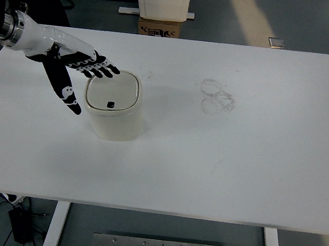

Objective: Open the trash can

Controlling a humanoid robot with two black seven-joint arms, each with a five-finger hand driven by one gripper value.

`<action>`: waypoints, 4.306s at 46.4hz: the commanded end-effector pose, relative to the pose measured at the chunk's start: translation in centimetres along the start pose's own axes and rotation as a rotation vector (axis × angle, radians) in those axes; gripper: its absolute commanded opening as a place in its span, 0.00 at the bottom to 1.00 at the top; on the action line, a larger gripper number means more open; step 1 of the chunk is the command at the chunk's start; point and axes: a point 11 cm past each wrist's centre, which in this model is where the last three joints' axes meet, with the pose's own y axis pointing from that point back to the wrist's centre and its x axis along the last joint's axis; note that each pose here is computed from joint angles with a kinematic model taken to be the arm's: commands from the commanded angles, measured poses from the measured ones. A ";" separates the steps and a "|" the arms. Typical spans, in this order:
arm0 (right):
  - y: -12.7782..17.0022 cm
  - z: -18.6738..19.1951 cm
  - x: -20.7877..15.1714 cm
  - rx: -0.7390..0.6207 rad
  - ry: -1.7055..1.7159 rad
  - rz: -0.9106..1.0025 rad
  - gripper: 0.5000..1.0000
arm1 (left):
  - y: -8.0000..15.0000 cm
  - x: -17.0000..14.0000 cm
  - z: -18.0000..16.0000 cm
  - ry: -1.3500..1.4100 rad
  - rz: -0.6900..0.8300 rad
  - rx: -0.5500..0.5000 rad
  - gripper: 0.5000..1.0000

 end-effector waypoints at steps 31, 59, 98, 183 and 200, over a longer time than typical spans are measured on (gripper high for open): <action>0.0 0.0 0.0 0.000 0.000 0.000 0.98 | -3.5 -2.4 -0.4 -0.045 -0.085 0.032 1.00; 0.0 0.0 0.0 0.000 0.000 0.000 0.98 | -2.2 -0.4 0.8 -0.065 -0.025 0.021 1.00; 0.0 0.0 0.0 0.000 0.000 0.000 0.98 | 4.1 7.1 1.8 0.357 0.175 -0.346 1.00; 0.0 0.0 0.0 -0.001 0.002 0.000 0.98 | -4.2 6.2 -22.7 1.640 0.674 -0.935 1.00; 0.0 0.0 0.0 0.000 0.000 0.000 0.98 | -6.7 4.2 -23.9 1.718 0.717 -0.929 1.00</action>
